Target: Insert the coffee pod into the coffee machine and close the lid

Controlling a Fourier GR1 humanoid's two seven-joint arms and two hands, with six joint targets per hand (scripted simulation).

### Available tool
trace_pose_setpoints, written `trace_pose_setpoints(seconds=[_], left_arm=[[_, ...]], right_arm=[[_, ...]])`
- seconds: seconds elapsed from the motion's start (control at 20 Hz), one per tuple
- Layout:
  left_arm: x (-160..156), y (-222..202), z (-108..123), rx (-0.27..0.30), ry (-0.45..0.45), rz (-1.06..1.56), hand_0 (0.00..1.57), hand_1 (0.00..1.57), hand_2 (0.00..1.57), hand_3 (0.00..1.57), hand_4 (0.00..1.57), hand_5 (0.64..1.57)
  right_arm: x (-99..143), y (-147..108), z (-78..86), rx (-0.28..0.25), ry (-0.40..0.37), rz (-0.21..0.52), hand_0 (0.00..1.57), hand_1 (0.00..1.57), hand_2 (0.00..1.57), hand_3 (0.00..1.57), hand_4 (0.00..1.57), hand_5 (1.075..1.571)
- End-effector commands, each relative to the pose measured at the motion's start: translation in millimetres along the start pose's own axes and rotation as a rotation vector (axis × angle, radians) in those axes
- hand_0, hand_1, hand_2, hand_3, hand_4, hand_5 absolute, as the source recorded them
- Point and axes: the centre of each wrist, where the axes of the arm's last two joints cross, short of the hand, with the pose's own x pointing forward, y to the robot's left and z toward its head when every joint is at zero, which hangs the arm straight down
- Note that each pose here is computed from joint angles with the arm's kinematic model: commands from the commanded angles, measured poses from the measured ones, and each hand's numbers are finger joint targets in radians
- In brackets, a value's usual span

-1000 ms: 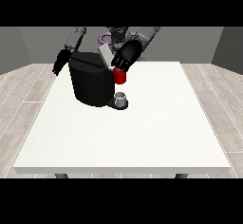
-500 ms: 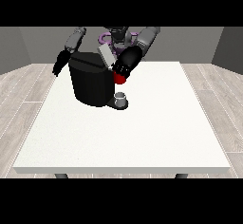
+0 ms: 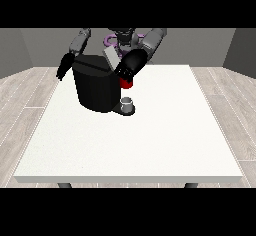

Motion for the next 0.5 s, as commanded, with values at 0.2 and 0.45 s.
trace_pose_setpoints(seconds=[0.2,0.45], left_arm=[[1,24,4,0.081,-0.043,-0.077,1.22,1.22,1.17,0.89,0.00,1.571],[-3,7,3,0.071,-0.069,-0.111,0.92,0.92,0.98,0.69,0.00,1.571]], right_arm=[[9,-11,-10.9,-0.026,-0.037,0.014,0.00,0.00,0.00,0.00,0.00,1.571],[6,-5,-5.2,-0.008,-0.014,0.019,0.00,0.00,0.00,0.00,0.22,1.571]])
